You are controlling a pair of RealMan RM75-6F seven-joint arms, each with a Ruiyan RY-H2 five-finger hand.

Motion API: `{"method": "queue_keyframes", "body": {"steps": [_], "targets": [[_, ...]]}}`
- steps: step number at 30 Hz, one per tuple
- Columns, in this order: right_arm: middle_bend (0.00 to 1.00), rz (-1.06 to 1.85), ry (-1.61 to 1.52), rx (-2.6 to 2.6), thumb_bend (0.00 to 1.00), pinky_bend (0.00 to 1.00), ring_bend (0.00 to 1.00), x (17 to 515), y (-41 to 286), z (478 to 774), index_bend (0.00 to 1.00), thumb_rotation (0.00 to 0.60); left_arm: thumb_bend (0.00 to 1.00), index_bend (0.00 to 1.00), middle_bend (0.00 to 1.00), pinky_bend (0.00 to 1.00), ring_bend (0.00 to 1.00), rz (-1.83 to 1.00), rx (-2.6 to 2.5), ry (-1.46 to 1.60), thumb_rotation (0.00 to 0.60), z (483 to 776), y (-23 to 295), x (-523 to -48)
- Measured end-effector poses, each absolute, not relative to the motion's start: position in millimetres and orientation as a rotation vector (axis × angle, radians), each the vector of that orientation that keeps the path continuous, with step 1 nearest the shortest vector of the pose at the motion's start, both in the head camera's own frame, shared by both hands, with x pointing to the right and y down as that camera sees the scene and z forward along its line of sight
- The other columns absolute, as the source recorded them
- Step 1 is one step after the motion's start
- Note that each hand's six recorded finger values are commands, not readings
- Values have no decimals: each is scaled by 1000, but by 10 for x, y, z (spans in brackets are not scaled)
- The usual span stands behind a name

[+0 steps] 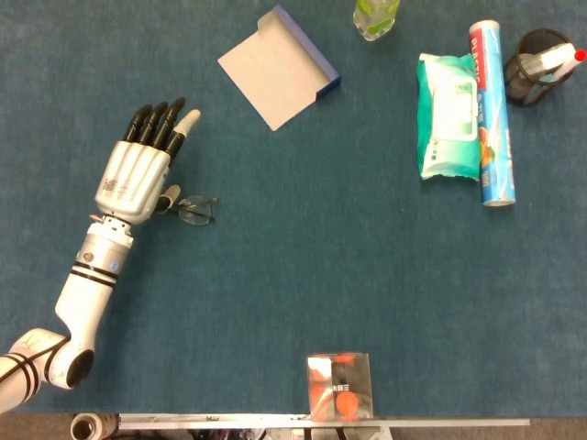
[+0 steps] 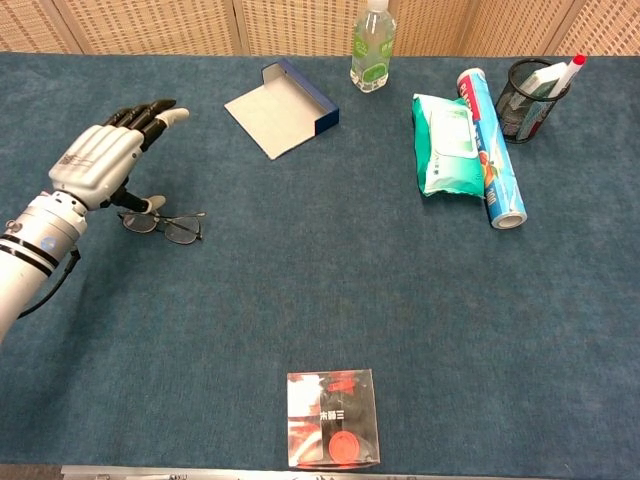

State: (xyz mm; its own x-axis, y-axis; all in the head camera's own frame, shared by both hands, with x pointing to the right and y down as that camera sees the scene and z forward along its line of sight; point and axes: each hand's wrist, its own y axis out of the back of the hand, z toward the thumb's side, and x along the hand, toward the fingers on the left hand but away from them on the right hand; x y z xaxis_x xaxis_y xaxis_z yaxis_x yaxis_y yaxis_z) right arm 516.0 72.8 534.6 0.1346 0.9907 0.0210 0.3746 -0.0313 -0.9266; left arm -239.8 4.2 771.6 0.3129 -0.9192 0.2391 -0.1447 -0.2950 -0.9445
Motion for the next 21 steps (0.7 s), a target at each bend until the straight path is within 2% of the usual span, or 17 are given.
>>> {"method": "queue_keyframes", "body": {"steps": [10, 21], "targets": [[500, 898, -1367, -1555, 254, 388, 378, 5143, 741, 5346, 631, 600, 188, 0, 0, 58, 0, -990, -1581, 1009, 600, 7366, -10, -2500], [500, 905, -1361, -1555, 254, 388, 378, 5128, 737, 5364, 631, 600, 188, 0, 0, 58, 0, -1045, -1581, 1005, 600, 7466, 37, -2643]]}}
